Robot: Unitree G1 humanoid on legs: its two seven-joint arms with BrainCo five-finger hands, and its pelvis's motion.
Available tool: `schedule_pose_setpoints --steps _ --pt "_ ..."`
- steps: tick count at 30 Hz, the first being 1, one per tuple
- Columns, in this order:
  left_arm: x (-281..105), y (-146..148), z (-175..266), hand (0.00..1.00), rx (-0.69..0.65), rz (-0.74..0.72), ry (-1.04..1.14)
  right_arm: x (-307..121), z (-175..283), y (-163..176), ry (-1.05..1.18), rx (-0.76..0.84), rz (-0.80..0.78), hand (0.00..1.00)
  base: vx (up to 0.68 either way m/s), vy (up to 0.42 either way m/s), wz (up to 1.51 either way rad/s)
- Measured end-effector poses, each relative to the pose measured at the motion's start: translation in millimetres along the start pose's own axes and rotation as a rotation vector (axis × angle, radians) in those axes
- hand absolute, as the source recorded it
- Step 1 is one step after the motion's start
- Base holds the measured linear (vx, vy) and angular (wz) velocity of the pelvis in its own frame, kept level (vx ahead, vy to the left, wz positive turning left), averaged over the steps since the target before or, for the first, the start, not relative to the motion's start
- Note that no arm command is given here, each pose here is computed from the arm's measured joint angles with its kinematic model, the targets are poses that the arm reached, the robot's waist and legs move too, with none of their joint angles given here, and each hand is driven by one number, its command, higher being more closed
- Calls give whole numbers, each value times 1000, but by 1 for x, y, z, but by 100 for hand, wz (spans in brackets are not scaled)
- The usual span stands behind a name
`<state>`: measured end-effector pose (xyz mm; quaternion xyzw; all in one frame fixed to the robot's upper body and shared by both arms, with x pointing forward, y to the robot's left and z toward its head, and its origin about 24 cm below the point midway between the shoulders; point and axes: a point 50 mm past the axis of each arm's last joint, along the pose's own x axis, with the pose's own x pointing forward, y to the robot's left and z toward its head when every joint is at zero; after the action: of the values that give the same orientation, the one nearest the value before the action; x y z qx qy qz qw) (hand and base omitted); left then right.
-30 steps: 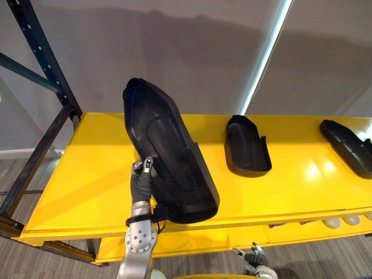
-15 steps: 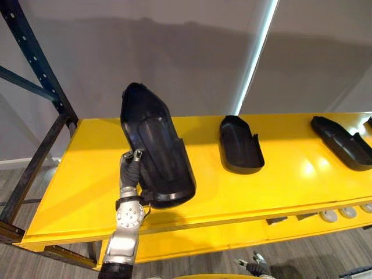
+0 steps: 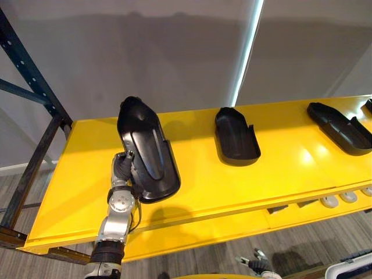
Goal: Walk over and take plastic housings, then place them on the shelf
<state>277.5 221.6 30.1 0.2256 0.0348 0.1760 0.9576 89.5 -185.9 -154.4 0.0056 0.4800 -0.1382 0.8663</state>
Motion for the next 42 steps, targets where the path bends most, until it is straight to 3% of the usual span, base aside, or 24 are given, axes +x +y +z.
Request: schedule_pose_setpoints --steps 8,9,18,31,37,42 --pt "19 7 6 100 44 1 -2 2 4 3 -9 -5 20 0 -10 15 -4" --pt "23 8 9 0 61 3 -7 2 4 3 -7 -5 23 0 0 0 0" --pt "39 14 12 0 152 12 2 4 8 5 -14 -12 30 0 30 1 -5" --pt "46 13 28 0 131 49 -42 4 8 6 -13 -11 31 0 1 0 1" --pt "27 13 70 0 11 129 -230 4 8 6 -13 -7 29 0 14 4 5" --pt "-21 18 116 0 -141 170 -499 3 7 5 -14 3 22 0 0 0 0"
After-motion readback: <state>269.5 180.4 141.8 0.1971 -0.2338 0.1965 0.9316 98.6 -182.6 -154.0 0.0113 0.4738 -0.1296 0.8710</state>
